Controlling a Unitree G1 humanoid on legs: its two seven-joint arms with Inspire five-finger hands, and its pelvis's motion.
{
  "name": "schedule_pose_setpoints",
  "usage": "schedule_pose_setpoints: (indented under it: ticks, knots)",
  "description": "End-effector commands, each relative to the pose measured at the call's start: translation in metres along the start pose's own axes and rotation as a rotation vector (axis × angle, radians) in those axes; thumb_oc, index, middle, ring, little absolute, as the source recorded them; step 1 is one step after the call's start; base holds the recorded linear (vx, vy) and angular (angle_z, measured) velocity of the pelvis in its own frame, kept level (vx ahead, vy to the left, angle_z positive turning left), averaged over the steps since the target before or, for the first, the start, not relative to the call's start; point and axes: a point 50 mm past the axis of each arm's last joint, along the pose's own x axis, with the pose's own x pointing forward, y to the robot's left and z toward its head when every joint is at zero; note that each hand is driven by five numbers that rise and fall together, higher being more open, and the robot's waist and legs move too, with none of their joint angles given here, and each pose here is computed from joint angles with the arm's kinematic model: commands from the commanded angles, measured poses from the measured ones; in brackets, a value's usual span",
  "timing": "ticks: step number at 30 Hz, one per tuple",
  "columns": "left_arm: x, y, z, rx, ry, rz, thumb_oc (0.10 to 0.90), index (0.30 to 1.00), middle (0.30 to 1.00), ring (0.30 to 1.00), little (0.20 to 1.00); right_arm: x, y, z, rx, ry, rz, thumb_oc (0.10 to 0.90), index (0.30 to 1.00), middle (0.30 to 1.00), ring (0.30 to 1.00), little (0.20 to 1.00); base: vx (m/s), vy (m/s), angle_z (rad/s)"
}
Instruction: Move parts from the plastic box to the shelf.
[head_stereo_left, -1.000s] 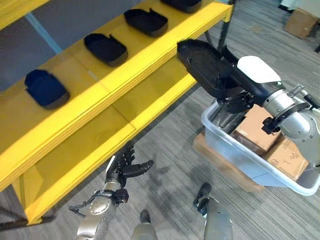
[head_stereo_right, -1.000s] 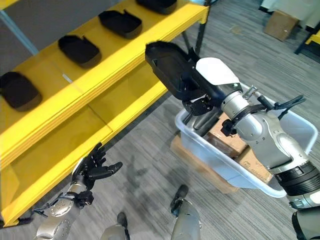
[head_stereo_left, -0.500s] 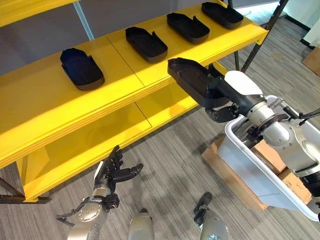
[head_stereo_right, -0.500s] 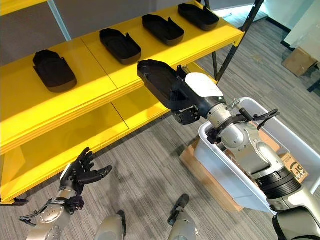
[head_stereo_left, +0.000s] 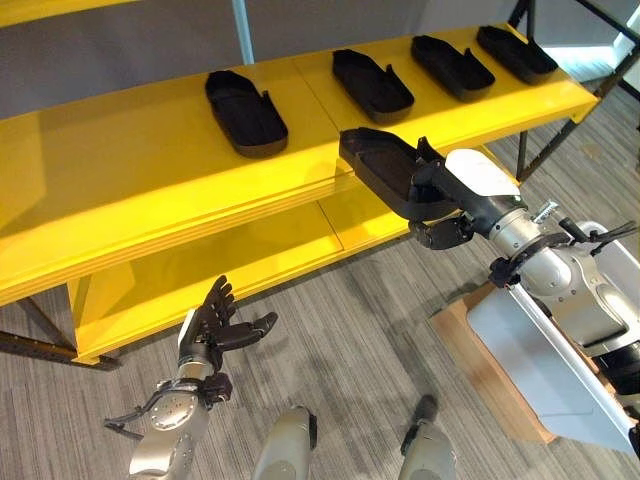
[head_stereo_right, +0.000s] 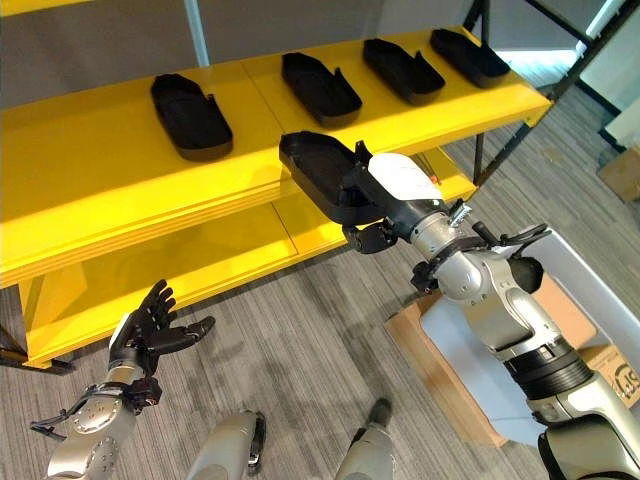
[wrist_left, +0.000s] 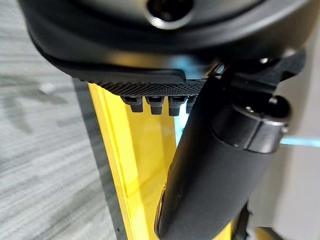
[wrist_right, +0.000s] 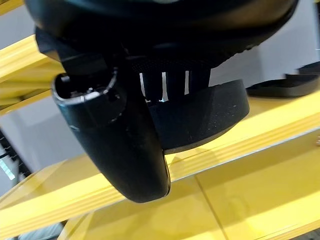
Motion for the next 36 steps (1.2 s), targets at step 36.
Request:
schedule_pose_setpoints:
  ticks: [36]
  knots:
    - [-0.010, -0.038, 0.017, -0.059, -0.149, -0.146, 0.900, 1.000, 1.000, 1.000, 1.000, -0.005, -0.094, 0.028, -0.128, -0.165, -0.262, 0.400, 0.300, 0.300, 0.300, 0.300, 0.08, -0.077, 0.21]
